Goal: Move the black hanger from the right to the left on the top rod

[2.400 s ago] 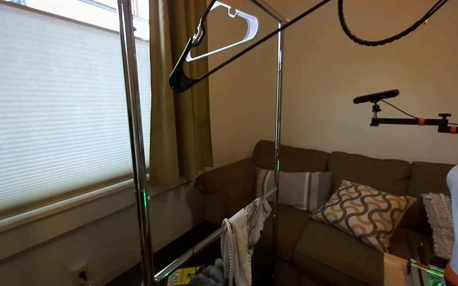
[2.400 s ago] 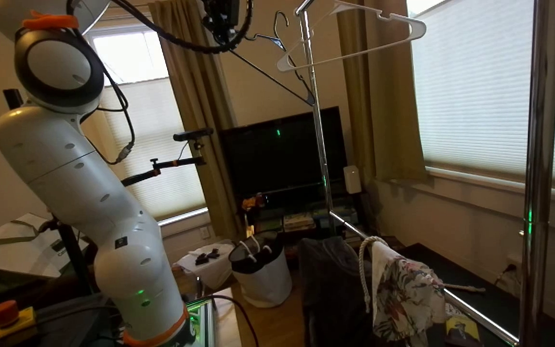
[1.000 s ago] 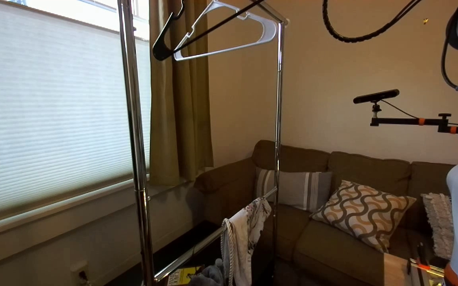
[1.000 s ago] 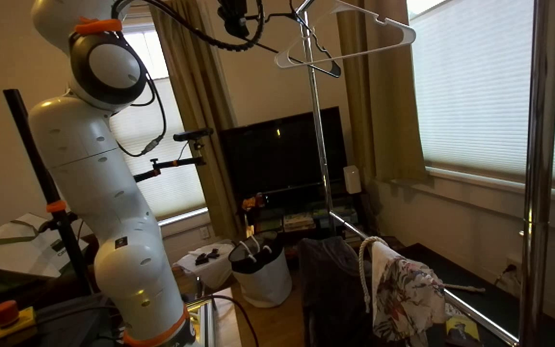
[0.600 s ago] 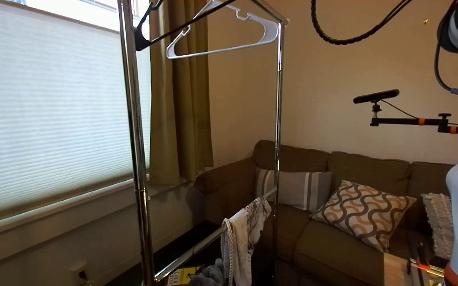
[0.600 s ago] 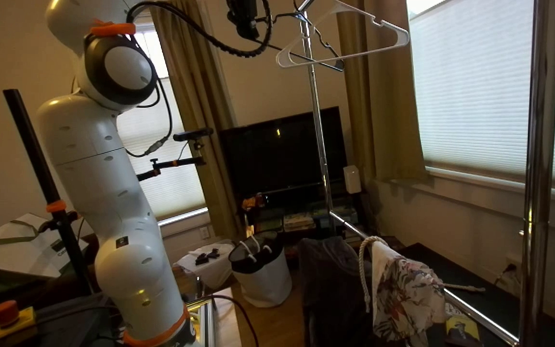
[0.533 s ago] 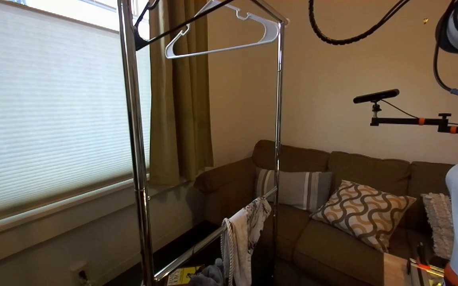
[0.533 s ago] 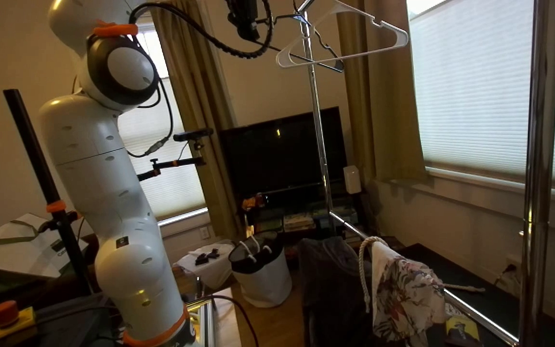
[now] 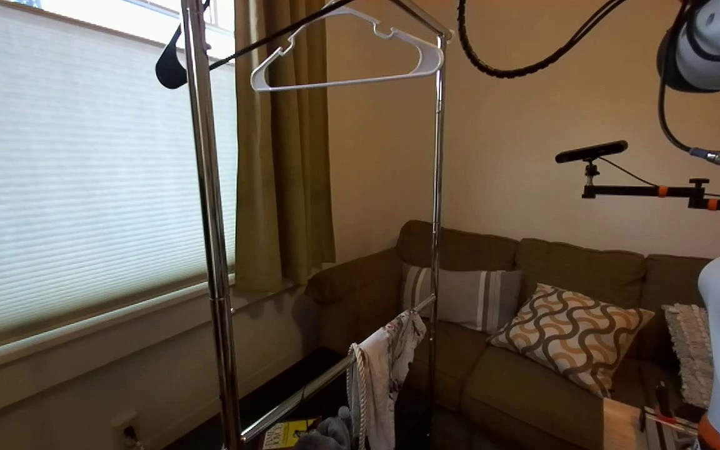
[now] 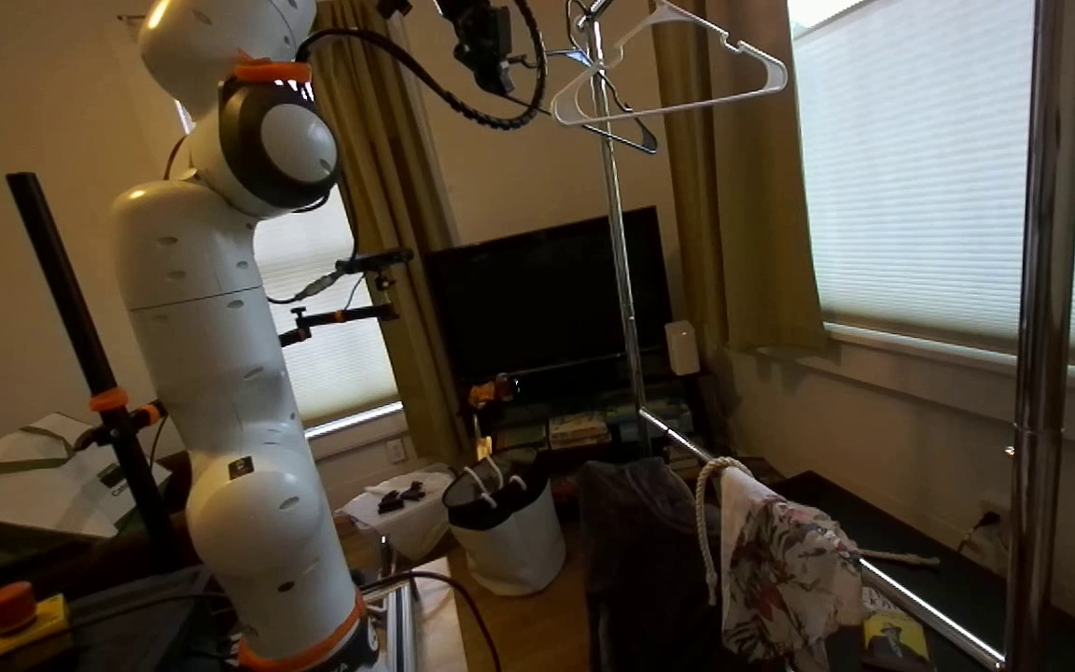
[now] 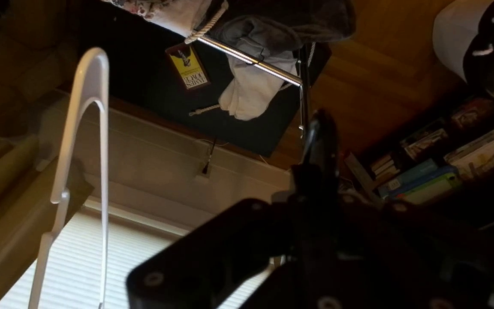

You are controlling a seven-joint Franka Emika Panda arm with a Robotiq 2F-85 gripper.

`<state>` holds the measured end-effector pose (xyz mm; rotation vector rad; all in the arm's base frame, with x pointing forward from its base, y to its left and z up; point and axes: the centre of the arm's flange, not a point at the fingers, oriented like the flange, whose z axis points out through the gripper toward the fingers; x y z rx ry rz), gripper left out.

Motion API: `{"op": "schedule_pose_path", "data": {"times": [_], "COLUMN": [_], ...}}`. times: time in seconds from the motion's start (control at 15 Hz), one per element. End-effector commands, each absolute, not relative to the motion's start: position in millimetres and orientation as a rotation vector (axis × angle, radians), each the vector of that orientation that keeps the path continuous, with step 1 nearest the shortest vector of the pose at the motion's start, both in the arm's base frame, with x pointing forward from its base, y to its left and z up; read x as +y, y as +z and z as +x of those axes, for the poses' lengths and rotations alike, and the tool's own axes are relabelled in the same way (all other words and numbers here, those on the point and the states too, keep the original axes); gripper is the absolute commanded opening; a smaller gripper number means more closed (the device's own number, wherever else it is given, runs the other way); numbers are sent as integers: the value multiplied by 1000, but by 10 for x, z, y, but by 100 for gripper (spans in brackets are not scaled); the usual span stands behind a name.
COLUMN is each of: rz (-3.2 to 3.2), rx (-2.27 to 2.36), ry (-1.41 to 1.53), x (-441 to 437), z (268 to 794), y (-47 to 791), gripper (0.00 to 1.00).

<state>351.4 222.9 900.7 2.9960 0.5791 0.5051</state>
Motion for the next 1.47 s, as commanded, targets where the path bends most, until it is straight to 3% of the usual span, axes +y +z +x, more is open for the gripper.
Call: {"op": "schedule_pose_path", "data": {"times": [0.0,0.33,1.2,1.27,1.4], "rz": [2993,3021,3061,3060,3059], "rx": [541,472,500,517,541], "ry": [605,756,466,453,455], "x": [2315,2157,2310,2315,2297], "z": [3471,3267,3747,3722,3634], "y": [9293,9545,9235,9230,9233], "gripper": [1,1,1,30,37]}}
